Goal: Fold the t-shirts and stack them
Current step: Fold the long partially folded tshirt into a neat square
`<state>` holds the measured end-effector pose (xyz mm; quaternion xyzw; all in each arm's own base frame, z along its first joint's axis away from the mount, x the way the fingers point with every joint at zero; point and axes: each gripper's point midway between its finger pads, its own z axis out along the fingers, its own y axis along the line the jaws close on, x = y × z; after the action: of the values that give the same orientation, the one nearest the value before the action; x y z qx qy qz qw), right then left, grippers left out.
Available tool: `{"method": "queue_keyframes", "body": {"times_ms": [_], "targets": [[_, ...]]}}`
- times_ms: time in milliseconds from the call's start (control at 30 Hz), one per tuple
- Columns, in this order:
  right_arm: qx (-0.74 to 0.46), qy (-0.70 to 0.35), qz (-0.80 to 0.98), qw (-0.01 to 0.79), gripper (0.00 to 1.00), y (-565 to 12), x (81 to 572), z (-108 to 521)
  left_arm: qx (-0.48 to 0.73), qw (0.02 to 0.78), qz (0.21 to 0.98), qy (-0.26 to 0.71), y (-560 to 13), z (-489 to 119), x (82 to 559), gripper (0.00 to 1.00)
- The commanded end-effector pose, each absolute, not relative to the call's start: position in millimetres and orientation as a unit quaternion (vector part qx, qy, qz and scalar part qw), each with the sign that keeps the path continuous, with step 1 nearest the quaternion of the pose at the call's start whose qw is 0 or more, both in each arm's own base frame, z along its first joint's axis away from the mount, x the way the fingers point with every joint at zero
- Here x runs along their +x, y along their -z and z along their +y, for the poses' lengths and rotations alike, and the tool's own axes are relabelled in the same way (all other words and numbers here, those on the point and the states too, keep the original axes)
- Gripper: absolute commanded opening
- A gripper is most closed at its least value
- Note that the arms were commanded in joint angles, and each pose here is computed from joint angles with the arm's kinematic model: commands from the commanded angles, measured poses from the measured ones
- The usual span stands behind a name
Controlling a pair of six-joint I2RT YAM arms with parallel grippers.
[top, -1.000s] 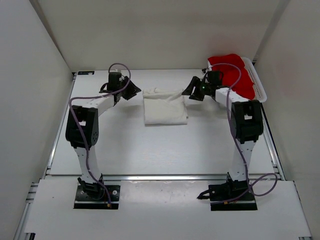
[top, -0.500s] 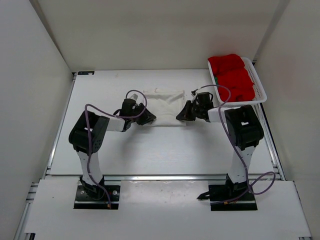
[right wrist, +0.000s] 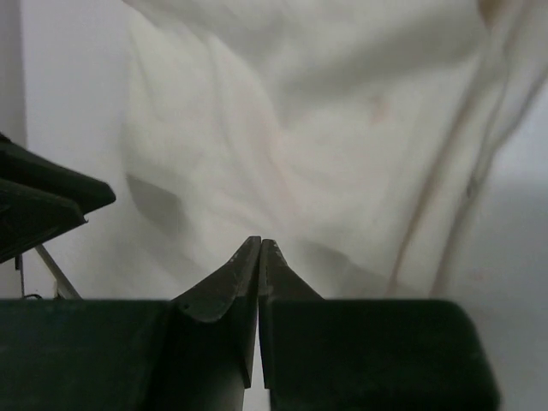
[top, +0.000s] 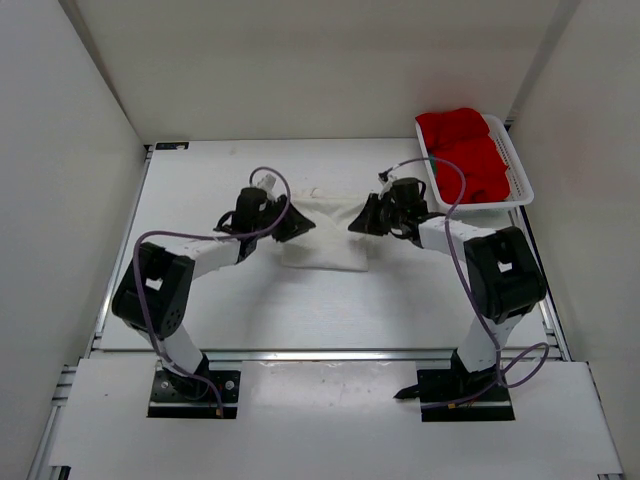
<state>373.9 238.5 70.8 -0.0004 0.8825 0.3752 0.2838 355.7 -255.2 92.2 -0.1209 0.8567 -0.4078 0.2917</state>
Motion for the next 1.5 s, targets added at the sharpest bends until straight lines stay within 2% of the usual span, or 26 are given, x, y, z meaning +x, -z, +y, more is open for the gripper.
{"method": "queue_keyframes", "body": {"times_ms": [0,200,400,533,667,800,867,1000,1067,1100,1167,1267,1467], "targets": [[-0.019,-0.381,0.861,0.336,0.01,-100,414,237,-0.114,0.323,0.837,0.426,-124,-259,406,0.44],[0.007,-0.403,0.866,0.297,0.00,-73,456,239,-0.146,0.274,0.856,0.413,-81,-249,467,0.43],[0.032,-0.409,0.866,0.285,0.00,-56,496,227,-0.175,0.303,0.844,0.407,-74,-225,526,0.42],[0.027,-0.414,0.869,0.270,0.00,-51,511,232,-0.170,0.306,0.847,0.401,-74,-222,546,0.43],[0.028,-0.416,0.873,0.254,0.00,-42,517,232,-0.182,0.293,0.845,0.408,-59,-217,545,0.44],[0.021,-0.425,0.868,0.255,0.02,-51,517,233,-0.180,0.320,0.834,0.411,-84,-204,541,0.48],[0.006,-0.427,0.863,0.270,0.08,-75,518,235,-0.182,0.342,0.833,0.394,-94,-189,535,0.54],[-0.026,-0.406,0.857,0.316,0.41,-119,511,236,-0.183,0.384,0.849,0.314,-103,-156,522,0.66],[-0.041,-0.403,0.843,0.355,0.52,-156,499,236,-0.160,0.375,0.874,0.263,-87,-149,507,0.73],[-0.034,-0.401,0.845,0.352,0.58,-146,489,235,-0.145,0.372,0.883,0.248,-80,-148,503,0.75],[-0.040,-0.411,0.825,0.386,0.63,-176,469,234,-0.124,0.349,0.896,0.247,-61,-157,487,0.77],[-0.033,-0.422,0.810,0.405,0.64,-181,435,228,-0.086,0.314,0.908,0.264,-35,-175,469,0.78],[-0.041,-0.461,0.805,0.372,0.63,-157,376,236,-0.003,0.284,0.921,0.267,-14,-229,459,0.66]]}}
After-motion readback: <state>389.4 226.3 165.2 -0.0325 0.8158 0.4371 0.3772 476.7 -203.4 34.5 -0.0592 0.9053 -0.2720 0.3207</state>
